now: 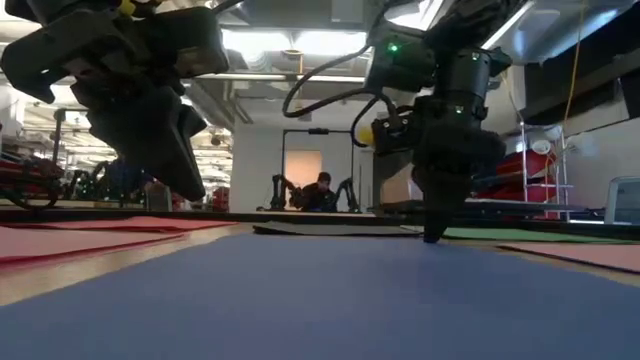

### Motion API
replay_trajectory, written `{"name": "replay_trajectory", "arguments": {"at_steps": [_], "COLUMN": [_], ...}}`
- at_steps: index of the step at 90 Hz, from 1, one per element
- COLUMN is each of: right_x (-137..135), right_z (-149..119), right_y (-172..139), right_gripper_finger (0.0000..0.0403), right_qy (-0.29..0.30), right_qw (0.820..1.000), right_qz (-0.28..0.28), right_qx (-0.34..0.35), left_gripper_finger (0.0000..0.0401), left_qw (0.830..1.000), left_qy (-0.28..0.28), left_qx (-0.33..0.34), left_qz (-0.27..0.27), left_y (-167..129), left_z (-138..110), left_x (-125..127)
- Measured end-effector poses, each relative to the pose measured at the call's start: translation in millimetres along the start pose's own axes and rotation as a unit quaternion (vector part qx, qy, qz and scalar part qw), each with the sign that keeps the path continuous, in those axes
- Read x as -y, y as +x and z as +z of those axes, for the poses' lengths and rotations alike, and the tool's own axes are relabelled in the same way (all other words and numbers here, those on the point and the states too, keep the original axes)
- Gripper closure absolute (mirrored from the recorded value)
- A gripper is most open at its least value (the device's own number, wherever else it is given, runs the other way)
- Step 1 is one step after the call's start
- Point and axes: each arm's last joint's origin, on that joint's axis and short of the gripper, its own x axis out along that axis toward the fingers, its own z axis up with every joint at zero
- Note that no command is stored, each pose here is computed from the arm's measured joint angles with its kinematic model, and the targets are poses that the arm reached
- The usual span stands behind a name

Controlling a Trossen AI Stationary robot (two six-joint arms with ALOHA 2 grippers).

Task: Organize paper
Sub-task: Adjust the blue paper

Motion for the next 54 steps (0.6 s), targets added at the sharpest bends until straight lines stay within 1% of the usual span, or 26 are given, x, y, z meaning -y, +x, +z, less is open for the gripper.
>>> {"name": "replay_trajectory", "arguments": {"at_steps": [28,54], "right_x": [-2.6,-5.6], "right_z": [7.9,17.7], "right_y": [-5.8,-17.7], "right_gripper_finger": [0.0403,0.0403], "right_qy": [-0.011,-0.026], "right_qw": [1.000,1.000], "right_qz": [0.006,0.007], "right_qx": [0.007,0.005], "left_gripper_finger": [0.0401,0.0401], "left_qw": [1.000,1.000], "left_qy": [0.000,0.000], "left_qx": [0.000,0.000], "left_qz": [0.000,0.000], "left_y": [0.0,0.0], "left_z": [0.0,0.0], "left_x": [0.0,0.0]}}
